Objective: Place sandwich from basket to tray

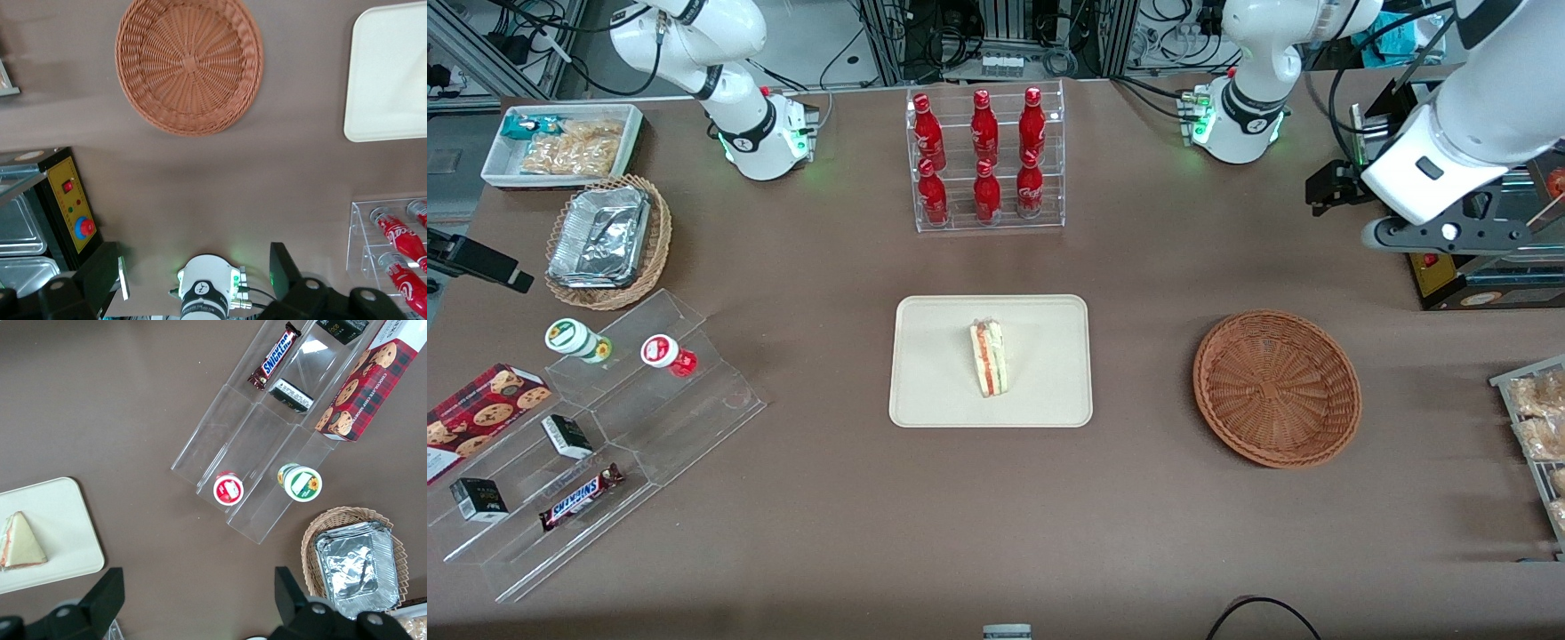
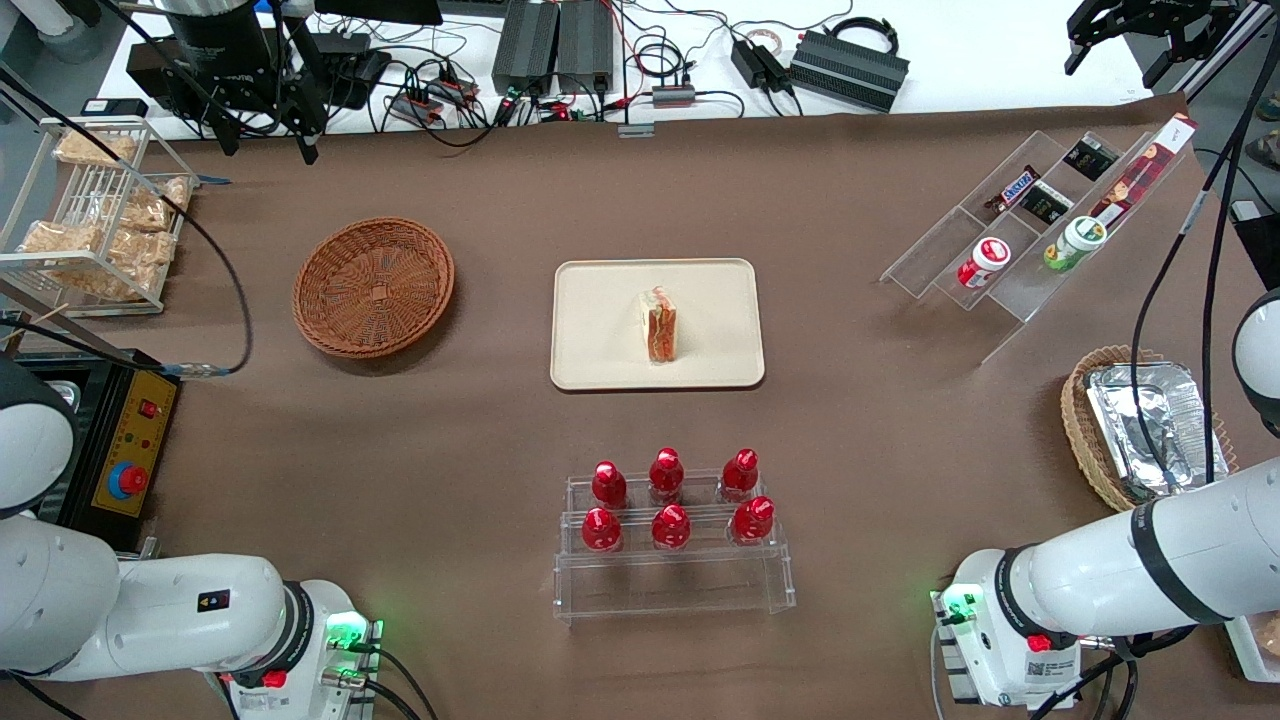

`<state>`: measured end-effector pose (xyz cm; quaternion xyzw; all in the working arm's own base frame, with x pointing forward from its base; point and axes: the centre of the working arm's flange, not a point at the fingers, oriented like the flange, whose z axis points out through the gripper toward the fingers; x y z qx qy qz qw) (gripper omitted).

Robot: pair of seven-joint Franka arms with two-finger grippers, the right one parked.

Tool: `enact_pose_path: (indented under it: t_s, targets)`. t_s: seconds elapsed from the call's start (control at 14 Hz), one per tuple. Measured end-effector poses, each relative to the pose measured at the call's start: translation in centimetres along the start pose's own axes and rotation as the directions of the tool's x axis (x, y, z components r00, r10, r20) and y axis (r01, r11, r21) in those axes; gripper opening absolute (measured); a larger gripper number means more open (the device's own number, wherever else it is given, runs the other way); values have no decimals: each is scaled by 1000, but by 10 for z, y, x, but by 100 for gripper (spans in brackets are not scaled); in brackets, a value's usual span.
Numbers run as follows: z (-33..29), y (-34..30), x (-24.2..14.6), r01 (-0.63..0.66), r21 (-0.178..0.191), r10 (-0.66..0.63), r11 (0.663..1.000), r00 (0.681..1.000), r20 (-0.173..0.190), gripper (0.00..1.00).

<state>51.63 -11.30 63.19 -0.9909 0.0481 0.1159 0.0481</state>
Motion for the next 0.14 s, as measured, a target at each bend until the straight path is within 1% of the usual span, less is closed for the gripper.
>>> enact_pose_path:
  t_s: [0.14]
  targets:
    - [4,-1,-1,4,3,-4,1000,1000,-4,100]
